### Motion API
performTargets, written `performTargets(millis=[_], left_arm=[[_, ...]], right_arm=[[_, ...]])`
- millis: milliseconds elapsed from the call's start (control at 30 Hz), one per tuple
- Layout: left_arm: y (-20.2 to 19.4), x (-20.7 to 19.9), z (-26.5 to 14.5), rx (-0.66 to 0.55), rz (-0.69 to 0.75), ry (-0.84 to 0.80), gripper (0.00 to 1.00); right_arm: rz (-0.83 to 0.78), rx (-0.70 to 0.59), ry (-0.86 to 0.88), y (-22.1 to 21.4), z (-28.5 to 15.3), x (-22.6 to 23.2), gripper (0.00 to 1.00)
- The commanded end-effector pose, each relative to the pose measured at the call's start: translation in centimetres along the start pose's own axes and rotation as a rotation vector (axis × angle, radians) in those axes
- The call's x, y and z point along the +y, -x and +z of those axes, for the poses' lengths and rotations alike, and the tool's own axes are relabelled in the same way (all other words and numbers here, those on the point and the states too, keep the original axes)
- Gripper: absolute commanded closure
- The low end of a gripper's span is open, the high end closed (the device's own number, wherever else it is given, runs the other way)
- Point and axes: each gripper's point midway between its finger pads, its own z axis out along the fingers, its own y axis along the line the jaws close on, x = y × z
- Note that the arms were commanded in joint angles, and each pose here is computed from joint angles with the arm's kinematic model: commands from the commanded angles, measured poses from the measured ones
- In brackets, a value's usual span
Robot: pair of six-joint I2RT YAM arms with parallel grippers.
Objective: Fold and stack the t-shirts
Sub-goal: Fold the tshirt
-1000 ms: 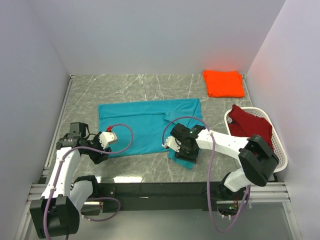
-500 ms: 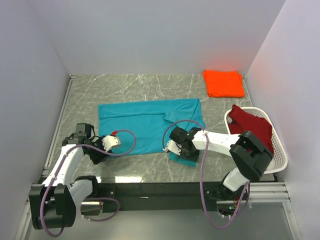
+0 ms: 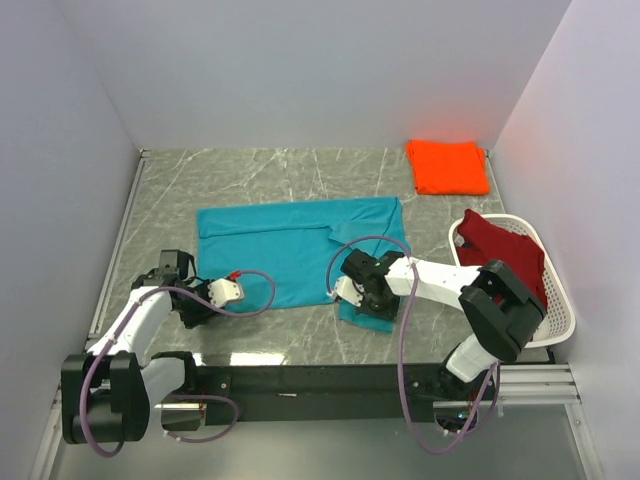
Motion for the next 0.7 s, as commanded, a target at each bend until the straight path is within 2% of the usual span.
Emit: performTargets(millis=[0,133,167,233,367,533,667], left_arm=[[-0.8,0.5,0.7,0.033,0.048,0.013,0.57],[-1.3,0.8,1.3,0.057,0.053,0.010,0.65],[-1.4,0.6,1.3,0.061,0.053,-0.009,0.73],[-0.9,0.7,1.0,0.050,0.052,-0.019,0.80],[0.0,0.2,-0.4,0.023,0.064,-0.037,0.99],[1.2,-0.4,-2.4,-0.005,0.070,-0.066,0.99],[2.4,0.2,-3.4,-0.031,0.028,-0.098,0.99]], right_arm=[[0.023,-0.028,0.011,1.0,-0.4,-0.6,1.00],[0.031,-0.032,0.020,0.9,-0.6,-0.7,1.00],[0.034,-0.035,0.020,0.8,-0.8,-0.7,1.00],[0.042,-0.040,0.023,0.8,-0.9,-0.6,1.00],[0.059,-0.080,0.040,0.9,-2.5,0.0,1.00],[0.080,-0.138,0.052,1.3,-4.6,0.4,1.00],[0.106,-0.163,0.027,1.1,-5.8,-0.9,1.00]])
